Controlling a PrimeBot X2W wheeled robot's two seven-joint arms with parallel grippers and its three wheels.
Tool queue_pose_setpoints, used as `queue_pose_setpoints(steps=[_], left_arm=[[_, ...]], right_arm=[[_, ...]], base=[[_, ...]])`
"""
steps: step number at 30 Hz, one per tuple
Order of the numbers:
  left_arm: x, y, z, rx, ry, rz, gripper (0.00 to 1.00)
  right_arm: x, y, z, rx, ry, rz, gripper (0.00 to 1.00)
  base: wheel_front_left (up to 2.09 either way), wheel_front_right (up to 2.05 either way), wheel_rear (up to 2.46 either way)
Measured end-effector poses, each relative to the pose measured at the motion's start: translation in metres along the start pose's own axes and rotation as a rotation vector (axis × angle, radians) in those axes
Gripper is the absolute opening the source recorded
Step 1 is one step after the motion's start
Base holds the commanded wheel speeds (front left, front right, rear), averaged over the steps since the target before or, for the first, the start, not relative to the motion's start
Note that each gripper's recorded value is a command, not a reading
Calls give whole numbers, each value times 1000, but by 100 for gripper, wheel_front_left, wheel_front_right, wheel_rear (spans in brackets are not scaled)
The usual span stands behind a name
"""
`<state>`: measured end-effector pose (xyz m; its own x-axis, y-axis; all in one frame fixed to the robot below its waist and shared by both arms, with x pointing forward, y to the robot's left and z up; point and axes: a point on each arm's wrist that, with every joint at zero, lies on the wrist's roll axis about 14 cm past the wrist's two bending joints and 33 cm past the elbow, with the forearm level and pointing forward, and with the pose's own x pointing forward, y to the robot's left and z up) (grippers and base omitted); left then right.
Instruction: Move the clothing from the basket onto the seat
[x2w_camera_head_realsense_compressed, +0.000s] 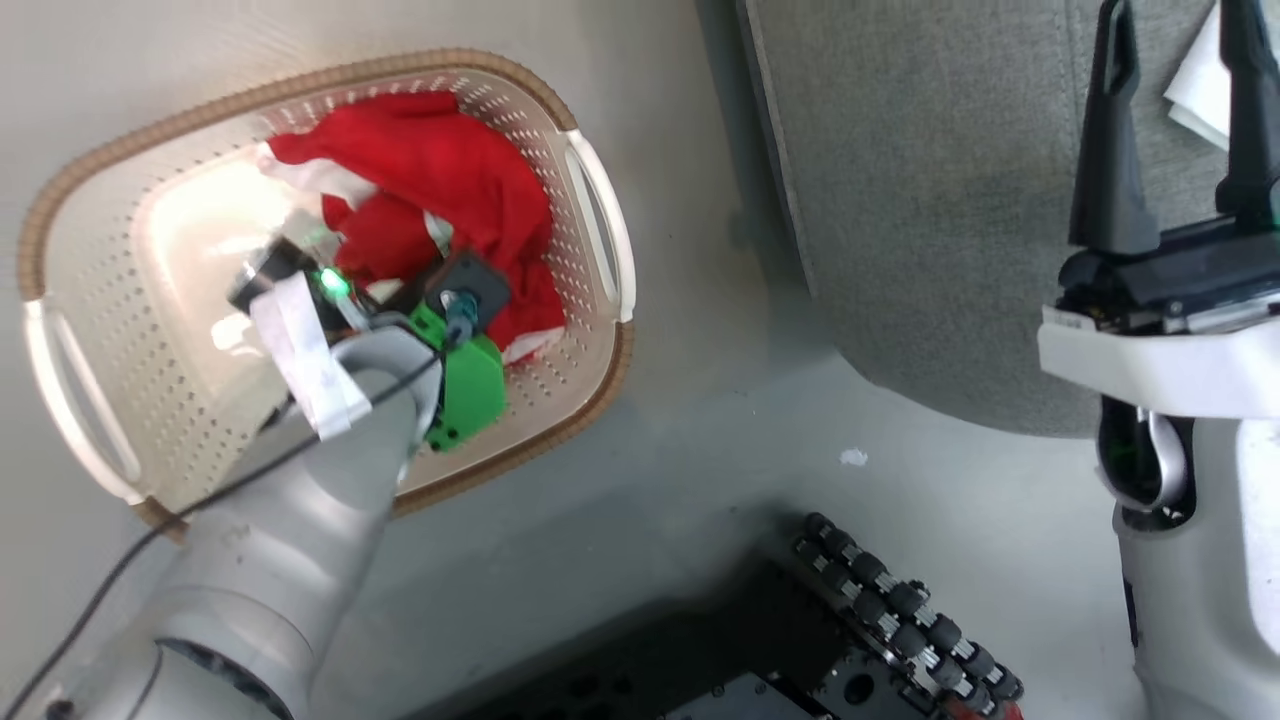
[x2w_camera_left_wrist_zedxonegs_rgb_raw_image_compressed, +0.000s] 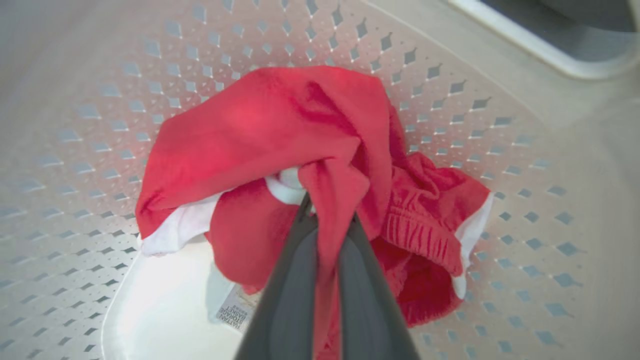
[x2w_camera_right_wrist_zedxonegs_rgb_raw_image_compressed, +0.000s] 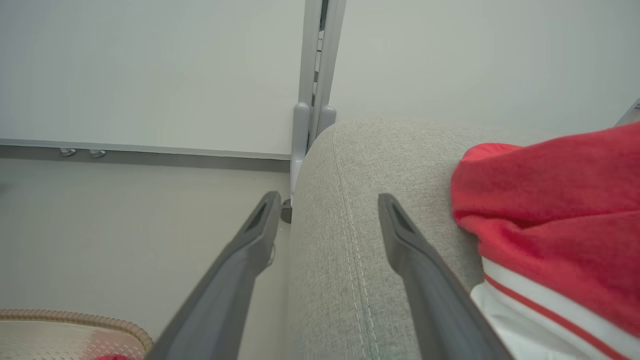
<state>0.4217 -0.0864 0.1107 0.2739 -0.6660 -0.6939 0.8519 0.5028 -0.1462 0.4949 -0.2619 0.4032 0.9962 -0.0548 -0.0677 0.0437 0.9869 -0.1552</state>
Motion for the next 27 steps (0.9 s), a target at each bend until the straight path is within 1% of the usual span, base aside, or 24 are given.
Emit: queue_pose_setpoints(steps=[3,8,10,14,19,27], left_arm=[[-20,-6,7,-27,-12,14,0],[-55,-7,26,-88,-54,79,0],[-71,-10,42,-108,-99,106,0],[-102,-15,81,-113,-209,151,0],[-145,-16,115,-152,-325,226,0],[-219,-27,171,-130,-536,325,0]], right_arm=[[-11,0,7,17,2,-4,100],[-32,7,19,40,8,19,100],[-43,9,25,51,8,20,100],[-66,11,38,74,0,23,100],[-93,16,56,102,-29,38,100],[-135,21,87,132,-105,53,100]], base=[[0,0,0],[0,0,0],[0,0,0],[0,0,0],[0,0,0],[0,0,0]])
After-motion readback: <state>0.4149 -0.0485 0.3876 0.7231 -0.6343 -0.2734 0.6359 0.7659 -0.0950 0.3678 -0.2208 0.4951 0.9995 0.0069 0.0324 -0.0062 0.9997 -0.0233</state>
